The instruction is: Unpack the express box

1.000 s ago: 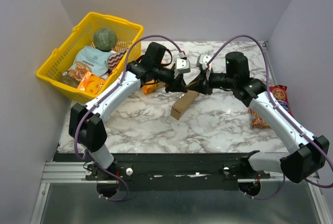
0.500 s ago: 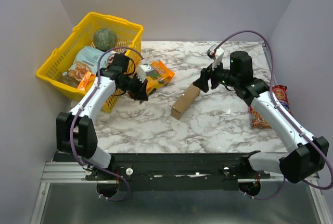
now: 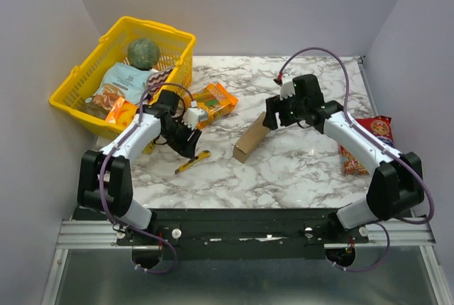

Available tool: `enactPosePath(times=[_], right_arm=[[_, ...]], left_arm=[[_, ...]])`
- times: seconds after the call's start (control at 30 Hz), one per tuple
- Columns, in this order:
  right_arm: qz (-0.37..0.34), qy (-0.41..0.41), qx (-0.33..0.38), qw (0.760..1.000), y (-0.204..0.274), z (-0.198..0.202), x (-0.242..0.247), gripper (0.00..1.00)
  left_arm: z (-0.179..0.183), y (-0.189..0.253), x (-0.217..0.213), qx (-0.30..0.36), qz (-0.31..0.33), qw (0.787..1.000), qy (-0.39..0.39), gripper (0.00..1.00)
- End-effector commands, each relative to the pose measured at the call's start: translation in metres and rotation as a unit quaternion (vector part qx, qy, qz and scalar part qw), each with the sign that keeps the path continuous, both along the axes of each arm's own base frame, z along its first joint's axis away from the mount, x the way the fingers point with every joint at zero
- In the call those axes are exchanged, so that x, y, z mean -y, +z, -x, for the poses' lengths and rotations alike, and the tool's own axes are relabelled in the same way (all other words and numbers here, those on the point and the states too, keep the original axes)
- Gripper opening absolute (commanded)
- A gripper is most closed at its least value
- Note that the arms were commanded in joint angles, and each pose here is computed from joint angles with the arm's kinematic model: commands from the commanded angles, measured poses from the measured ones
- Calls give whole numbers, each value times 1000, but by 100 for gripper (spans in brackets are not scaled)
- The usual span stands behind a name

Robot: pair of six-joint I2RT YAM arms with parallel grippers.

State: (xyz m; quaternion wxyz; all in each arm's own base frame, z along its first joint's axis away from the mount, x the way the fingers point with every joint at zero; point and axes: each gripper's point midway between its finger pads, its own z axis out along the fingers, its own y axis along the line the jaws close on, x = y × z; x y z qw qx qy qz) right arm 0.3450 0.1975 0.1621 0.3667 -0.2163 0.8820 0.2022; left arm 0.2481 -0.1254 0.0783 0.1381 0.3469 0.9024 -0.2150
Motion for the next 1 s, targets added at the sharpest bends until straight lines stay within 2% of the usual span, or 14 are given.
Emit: enactPosePath(times=[0.0,0.07,0.1,0.13,0.2,0.23,0.33,0.5,0.73,0.8,0.97], right_arm=[[-17,28,-49,998,-6,7,-13,80],[-23,35,-57,997,-7,6,-17,80],[-23,37,-65,997,-12,5,-18,82],[-23,36,-68,997,-13,4,-19,82],[-30,45,-80,995,-13,5,-24,82],[-32,51,-88,994,-17,6,-26,82],[-37,59,-111,991,-25,10,-30,82],[-61,96,-151,982,-36,18,-43,83],[-93,110,-129,981,-19,-1,-60,84],[-88,105,-114,984,-12,-7,-59,84],[-27,74,-101,992,-13,-11,-37,84]], left_arm=[[-46,39,32,109,44,992,-39,63],[-61,47,56,127,69,988,-57,63],[-66,34,66,107,69,990,-59,61],[-80,42,80,114,83,989,-50,60],[-85,25,105,83,90,991,-54,57],[-96,31,119,87,104,990,-42,56],[-100,20,150,77,117,989,-57,54],[-84,12,177,59,129,986,-86,54],[-41,15,202,18,182,973,-139,54],[-31,17,208,7,198,968,-152,54],[-28,10,195,-1,175,977,-123,54]])
